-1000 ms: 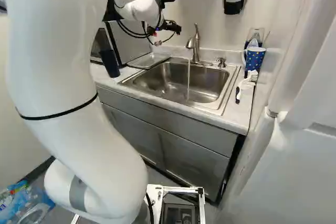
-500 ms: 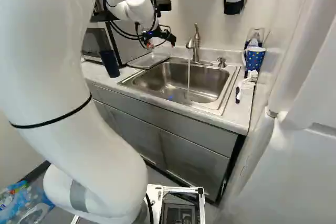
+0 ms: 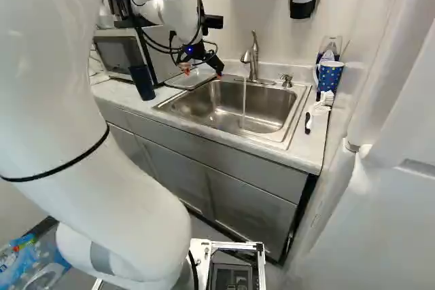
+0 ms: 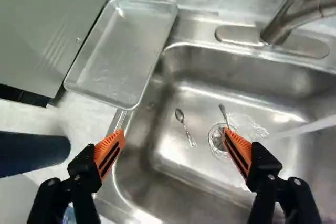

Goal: Rinse the cup and place it in the tray

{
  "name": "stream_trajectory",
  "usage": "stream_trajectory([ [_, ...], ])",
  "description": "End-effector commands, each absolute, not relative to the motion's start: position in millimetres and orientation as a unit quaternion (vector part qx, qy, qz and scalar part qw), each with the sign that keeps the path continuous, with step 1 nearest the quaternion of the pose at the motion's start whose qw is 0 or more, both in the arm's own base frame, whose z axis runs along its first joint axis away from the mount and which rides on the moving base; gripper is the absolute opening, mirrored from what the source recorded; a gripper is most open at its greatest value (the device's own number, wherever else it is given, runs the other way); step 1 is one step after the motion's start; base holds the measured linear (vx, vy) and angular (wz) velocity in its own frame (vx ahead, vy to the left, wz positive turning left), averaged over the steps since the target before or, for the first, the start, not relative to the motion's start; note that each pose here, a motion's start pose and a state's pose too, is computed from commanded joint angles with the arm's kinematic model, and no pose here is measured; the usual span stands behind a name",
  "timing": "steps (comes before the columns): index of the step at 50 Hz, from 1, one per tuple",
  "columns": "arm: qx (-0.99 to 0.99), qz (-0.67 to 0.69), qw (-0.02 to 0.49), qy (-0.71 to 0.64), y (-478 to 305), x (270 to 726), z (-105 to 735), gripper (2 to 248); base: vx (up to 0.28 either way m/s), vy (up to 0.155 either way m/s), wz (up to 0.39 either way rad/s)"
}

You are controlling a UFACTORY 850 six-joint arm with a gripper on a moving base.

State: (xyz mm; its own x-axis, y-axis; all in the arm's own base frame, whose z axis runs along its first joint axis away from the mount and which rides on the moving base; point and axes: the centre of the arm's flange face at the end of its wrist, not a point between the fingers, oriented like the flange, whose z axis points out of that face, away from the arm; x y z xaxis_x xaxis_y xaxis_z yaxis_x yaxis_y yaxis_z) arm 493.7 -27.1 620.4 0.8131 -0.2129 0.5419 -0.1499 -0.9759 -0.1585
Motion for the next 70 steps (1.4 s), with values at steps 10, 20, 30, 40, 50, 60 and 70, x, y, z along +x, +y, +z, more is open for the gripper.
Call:
stream_trajectory([
  [10,-0.949,-0.293,0.050,0.108,-39.3,479.2,620.3,247,0.000,0.000,0.000],
  [20,-0.947,-0.294,0.045,0.123,-52.8,463.8,619.9,247,0.000,0.000,0.000],
  [30,-0.944,-0.295,0.040,0.140,-66.7,448.3,619.4,247,0.000,0.000,0.000],
  [40,-0.941,-0.297,0.035,0.157,-80.6,434.6,618.9,247,0.000,0.000,0.000],
  [50,-0.939,-0.298,0.030,0.171,-92.5,425.9,618.6,247,0.000,0.000,0.000],
  [60,-0.939,-0.298,0.030,0.171,-92.9,425.9,618.6,247,0.000,0.000,0.000],
  [70,-0.939,-0.298,0.030,0.171,-92.9,425.9,618.6,247,0.000,0.000,0.000],
])
